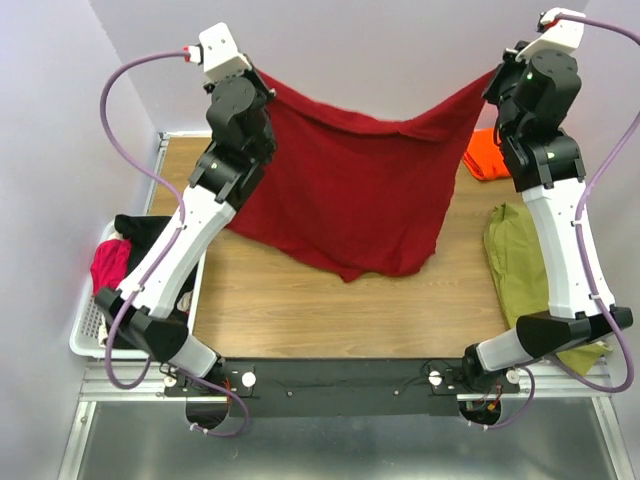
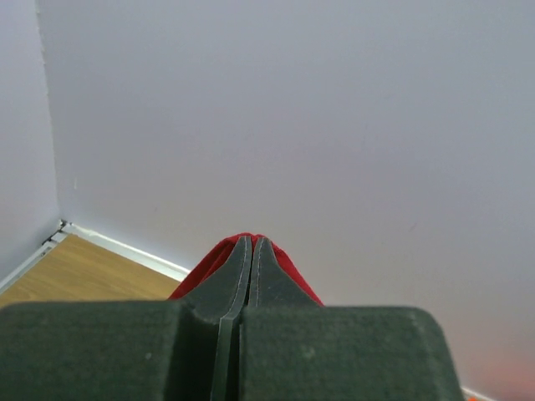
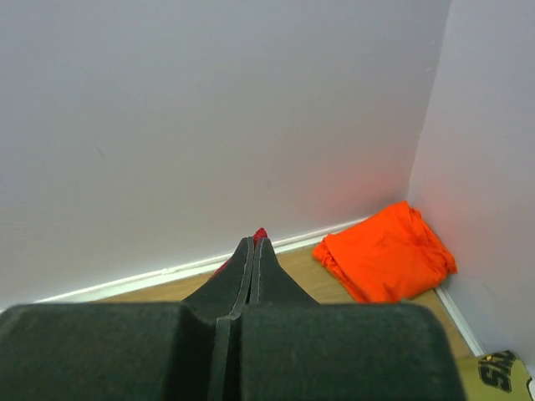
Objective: Fold and stack the t-shirts
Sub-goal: Flatten out the tshirt
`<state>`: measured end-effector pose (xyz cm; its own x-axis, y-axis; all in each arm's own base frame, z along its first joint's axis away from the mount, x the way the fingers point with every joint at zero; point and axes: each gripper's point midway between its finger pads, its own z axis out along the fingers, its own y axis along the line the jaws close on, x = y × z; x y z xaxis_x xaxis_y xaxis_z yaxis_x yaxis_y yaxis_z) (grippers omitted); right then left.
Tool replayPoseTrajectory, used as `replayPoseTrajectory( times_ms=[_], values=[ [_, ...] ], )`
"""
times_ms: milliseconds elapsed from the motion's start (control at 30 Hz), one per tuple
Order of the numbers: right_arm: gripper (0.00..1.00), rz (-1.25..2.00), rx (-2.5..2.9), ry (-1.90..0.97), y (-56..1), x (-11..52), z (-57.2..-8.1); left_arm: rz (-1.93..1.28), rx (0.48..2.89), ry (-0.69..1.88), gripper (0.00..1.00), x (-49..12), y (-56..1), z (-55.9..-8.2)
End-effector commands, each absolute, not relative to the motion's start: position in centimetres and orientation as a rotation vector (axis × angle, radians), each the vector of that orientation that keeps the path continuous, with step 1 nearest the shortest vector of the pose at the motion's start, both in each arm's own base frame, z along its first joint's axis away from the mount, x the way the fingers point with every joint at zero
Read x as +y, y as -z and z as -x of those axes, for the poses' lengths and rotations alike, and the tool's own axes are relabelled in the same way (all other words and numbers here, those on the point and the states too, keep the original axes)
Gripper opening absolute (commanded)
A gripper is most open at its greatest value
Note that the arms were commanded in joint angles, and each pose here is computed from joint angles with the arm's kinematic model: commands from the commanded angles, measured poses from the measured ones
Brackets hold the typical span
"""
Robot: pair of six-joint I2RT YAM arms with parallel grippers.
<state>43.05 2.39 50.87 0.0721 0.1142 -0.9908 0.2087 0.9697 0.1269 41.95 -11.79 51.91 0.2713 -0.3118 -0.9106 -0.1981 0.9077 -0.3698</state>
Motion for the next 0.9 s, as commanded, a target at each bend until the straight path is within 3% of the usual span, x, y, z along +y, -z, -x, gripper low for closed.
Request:
replayPoseTrajectory(
  times_ms=[0, 67, 600, 867],
  values=[
    [0.01, -0.290, 1.322, 0.073, -57.6, 1.1, -40.3, 0.563, 1.152, 0.111, 0.00, -8.7, -57.9, -40.8],
    [0.01, -0.295, 1.301, 0.078, -58.5, 0.7, -39.4, 0.516, 1.166, -0.011, 0.00, -7.2, -58.5, -40.1],
    [0.01, -0.231, 1.004, 0.057, -66.7, -2.7, -20.9, 0.471, 0.998, 0.081, 0.00, -0.4, -63.2, -26.1],
    [0.01, -0.205, 0.900, 0.019, -69.6, -2.9, -16.6, 0.417, 0.924, 0.161, 0.00, 0.1, -65.8, -22.7]
  ],
)
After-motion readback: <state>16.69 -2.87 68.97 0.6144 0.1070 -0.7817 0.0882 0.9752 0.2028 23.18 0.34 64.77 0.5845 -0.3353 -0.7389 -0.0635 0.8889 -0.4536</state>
